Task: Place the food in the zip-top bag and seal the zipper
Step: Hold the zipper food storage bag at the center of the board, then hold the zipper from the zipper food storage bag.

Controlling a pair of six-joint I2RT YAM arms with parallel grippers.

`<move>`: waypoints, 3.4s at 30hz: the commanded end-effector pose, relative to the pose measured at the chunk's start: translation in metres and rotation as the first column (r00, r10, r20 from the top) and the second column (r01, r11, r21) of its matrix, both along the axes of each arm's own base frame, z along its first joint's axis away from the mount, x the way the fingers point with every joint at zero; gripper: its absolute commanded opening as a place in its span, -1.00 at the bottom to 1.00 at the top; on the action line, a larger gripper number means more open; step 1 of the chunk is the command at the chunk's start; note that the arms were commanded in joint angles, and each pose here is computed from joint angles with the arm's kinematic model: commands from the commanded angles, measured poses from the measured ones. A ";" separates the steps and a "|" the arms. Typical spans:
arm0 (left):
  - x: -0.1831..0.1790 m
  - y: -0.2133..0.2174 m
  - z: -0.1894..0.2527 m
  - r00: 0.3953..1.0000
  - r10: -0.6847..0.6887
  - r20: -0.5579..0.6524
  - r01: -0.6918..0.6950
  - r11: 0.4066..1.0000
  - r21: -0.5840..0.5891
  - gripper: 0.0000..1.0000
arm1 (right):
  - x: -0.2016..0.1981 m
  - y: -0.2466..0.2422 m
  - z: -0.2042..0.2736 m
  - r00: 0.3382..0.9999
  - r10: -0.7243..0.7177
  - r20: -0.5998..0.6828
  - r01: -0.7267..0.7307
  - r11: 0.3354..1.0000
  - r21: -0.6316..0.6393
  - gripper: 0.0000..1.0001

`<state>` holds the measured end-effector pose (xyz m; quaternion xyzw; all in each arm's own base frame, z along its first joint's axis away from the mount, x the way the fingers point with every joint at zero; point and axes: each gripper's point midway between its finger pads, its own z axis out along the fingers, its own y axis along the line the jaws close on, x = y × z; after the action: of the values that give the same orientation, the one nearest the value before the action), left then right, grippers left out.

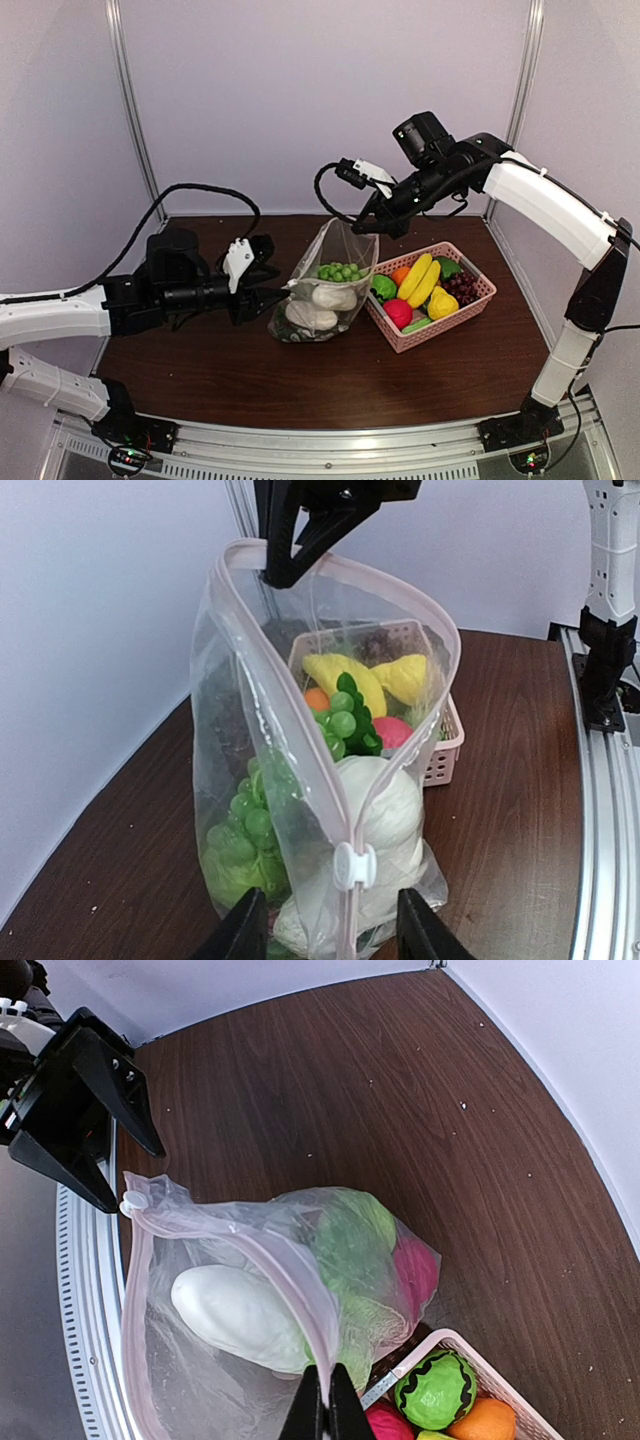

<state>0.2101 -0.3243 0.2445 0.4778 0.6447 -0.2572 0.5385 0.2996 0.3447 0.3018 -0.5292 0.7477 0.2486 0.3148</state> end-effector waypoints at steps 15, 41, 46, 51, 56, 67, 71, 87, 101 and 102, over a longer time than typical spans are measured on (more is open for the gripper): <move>0.023 0.011 0.018 0.986 0.139 0.097 -0.143 0.989 0.033 -0.92 | -0.006 -0.015 -0.004 1.000 -0.021 -0.006 0.021 1.000 -0.022 -1.00; -0.011 -0.022 0.087 0.958 -0.032 -0.284 0.081 0.983 0.164 -1.00 | -0.079 0.038 0.054 0.933 0.359 0.022 -0.357 0.918 0.171 0.11; -0.015 -0.022 0.110 0.948 -0.029 -0.317 0.063 0.993 0.098 -1.00 | -0.084 0.065 0.060 0.934 0.356 0.019 -0.351 0.909 0.223 0.10; -0.021 -0.010 0.137 0.940 -0.008 -0.342 0.054 0.991 0.125 -1.00 | -0.093 0.075 0.083 0.934 0.352 0.064 -0.356 0.896 0.266 0.13; -0.025 -0.014 0.137 0.921 -0.019 -0.389 0.070 0.991 0.118 -1.00 | -0.106 0.088 0.089 0.930 0.362 0.058 -0.363 0.887 0.286 0.18; -0.013 -0.006 0.111 0.917 0.079 -0.391 -0.001 0.981 0.195 -1.00 | -0.076 0.075 0.102 0.961 0.215 0.174 -0.250 0.945 0.212 0.18; -0.007 -0.008 0.115 0.914 0.104 -0.393 -0.040 0.985 0.168 -1.00 | -0.081 0.075 0.103 0.965 0.216 0.151 -0.248 0.938 0.241 0.18; -0.009 -0.028 0.133 0.873 0.046 -0.486 -0.048 0.999 0.009 -1.00 | -0.077 0.100 0.075 0.970 0.231 0.068 -0.241 0.943 0.231 -0.02; -0.009 -0.022 0.133 0.878 0.059 -0.475 -0.061 0.998 0.013 -1.00 | -0.074 0.094 0.066 0.974 0.201 0.100 -0.217 0.960 0.177 -0.59; -0.008 -0.022 0.132 0.879 0.062 -0.473 -0.062 0.998 0.015 -1.00 | -0.074 0.093 0.065 0.974 0.200 0.103 -0.215 0.961 0.174 -0.63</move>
<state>0.2039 -0.3438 0.3441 0.3824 0.8033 -0.3167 0.3288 0.2236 0.4445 0.3684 -0.5841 0.6411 0.3478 0.3561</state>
